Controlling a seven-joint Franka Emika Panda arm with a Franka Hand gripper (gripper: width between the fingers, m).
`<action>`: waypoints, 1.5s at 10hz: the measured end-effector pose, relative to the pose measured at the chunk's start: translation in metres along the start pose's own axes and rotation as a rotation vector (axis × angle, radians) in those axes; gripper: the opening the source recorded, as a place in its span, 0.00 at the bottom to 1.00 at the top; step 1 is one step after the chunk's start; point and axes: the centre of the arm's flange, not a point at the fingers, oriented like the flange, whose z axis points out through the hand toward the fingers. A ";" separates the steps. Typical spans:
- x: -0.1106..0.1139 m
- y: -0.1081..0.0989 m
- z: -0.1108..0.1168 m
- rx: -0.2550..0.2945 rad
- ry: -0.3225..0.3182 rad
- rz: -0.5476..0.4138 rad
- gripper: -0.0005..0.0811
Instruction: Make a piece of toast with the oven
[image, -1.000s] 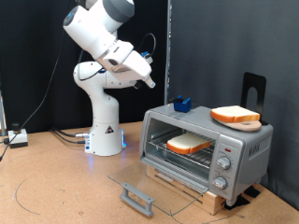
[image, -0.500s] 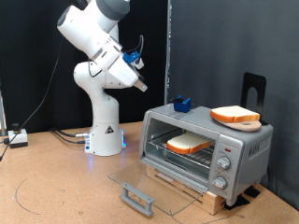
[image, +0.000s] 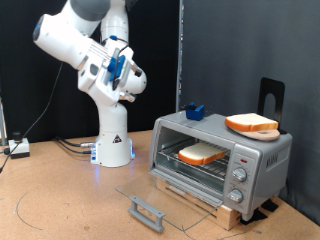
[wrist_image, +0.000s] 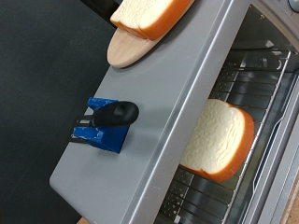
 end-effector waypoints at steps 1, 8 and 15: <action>0.001 0.001 0.001 -0.002 0.010 -0.032 0.99; 0.016 0.070 -0.021 0.030 -0.023 0.269 0.99; 0.036 0.126 -0.053 -0.030 -0.028 0.294 0.99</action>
